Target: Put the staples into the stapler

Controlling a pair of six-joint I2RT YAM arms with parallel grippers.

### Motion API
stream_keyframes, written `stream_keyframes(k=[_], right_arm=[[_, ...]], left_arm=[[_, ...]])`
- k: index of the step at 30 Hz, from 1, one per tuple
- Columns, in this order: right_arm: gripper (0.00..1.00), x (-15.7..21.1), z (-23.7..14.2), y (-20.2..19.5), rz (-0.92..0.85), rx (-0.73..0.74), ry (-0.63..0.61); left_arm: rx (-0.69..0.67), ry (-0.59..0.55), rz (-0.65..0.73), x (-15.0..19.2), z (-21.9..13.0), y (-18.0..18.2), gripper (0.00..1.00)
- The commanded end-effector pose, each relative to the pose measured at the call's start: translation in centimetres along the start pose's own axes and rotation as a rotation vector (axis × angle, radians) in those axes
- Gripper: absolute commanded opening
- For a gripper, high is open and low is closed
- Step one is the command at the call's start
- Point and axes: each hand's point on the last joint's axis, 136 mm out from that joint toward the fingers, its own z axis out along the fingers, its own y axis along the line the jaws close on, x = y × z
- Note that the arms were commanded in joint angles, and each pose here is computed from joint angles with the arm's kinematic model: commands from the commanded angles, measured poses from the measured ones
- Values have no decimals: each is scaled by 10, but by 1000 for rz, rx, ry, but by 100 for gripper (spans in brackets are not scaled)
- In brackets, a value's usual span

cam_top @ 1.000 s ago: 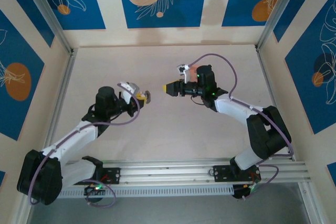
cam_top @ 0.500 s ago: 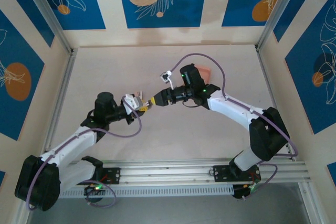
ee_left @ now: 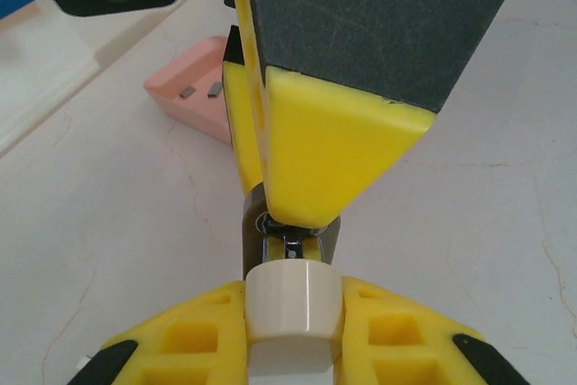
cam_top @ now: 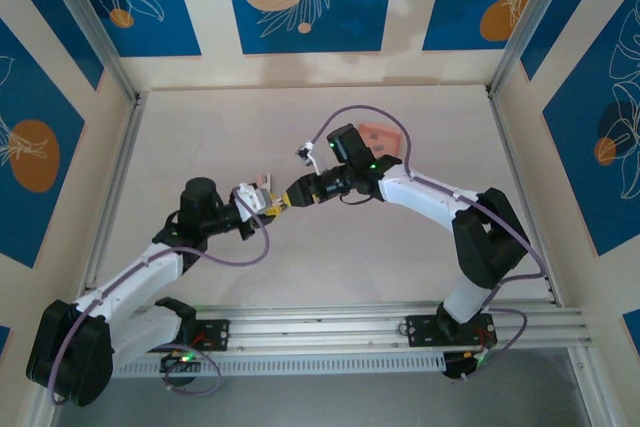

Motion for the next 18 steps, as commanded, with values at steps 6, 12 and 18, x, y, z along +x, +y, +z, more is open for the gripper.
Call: stream_keyframes(k=[6, 12, 18], right_arm=[[53, 32, 14, -66, 205, 152, 62], [54, 31, 9, -67, 159, 168, 39], [59, 10, -27, -47, -106, 161, -129]], left_arm=[[35, -101, 68, -34, -8, -8, 0], [18, -87, 64, -35, -9, -4, 0], [35, -77, 61, -36, -10, -6, 0]])
